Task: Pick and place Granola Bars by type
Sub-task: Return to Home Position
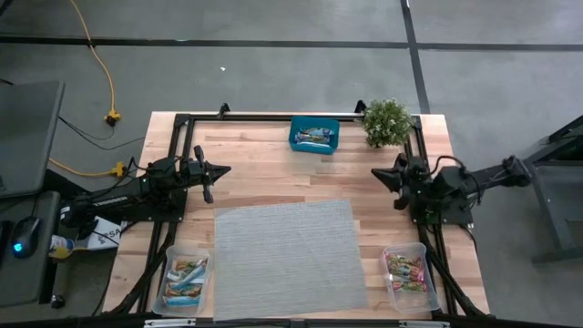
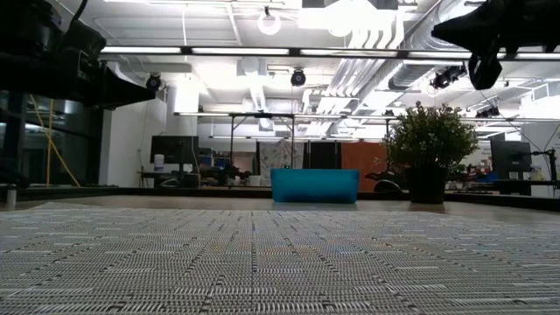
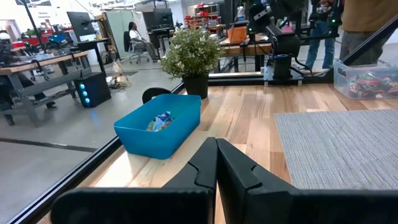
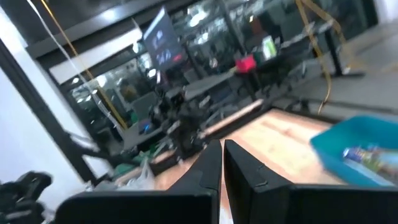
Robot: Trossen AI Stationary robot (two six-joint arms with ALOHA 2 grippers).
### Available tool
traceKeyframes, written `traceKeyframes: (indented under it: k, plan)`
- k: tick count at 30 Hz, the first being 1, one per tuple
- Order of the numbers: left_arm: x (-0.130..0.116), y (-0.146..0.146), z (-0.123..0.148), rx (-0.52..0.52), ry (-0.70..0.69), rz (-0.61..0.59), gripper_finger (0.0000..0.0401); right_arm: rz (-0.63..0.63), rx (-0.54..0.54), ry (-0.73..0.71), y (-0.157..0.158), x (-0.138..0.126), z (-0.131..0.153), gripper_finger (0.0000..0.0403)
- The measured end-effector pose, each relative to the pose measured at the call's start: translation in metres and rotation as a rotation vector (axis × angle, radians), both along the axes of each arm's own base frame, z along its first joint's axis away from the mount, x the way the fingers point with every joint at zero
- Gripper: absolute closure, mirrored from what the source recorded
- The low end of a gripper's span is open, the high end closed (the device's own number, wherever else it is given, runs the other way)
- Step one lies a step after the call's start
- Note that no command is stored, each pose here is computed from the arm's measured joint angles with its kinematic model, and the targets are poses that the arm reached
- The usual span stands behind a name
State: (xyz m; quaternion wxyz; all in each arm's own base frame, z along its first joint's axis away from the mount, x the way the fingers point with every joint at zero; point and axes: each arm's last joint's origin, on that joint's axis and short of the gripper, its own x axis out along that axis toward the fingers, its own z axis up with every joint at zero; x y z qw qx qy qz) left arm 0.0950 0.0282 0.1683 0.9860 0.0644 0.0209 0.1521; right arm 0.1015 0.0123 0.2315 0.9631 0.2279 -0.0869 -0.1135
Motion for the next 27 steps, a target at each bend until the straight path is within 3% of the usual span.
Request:
traceKeyframes:
  k: [8,18,27]
  plan:
    - [0.000,0.000,0.000,0.000,-0.001,0.000,0.0400,-0.051,-0.076,-0.088,-0.006,-0.018,0.007,0.0403]
    - [0.000,0.000,0.000,0.000,0.000,0.000,0.0400,-0.068,-0.082,-0.174,-0.006,-0.016,-0.022,0.0403]
    - [0.000,0.000,0.000,0.000,0.000,0.000,0.0400,0.076,-0.082,-0.094,-0.011,-0.007,-0.043,0.0403]
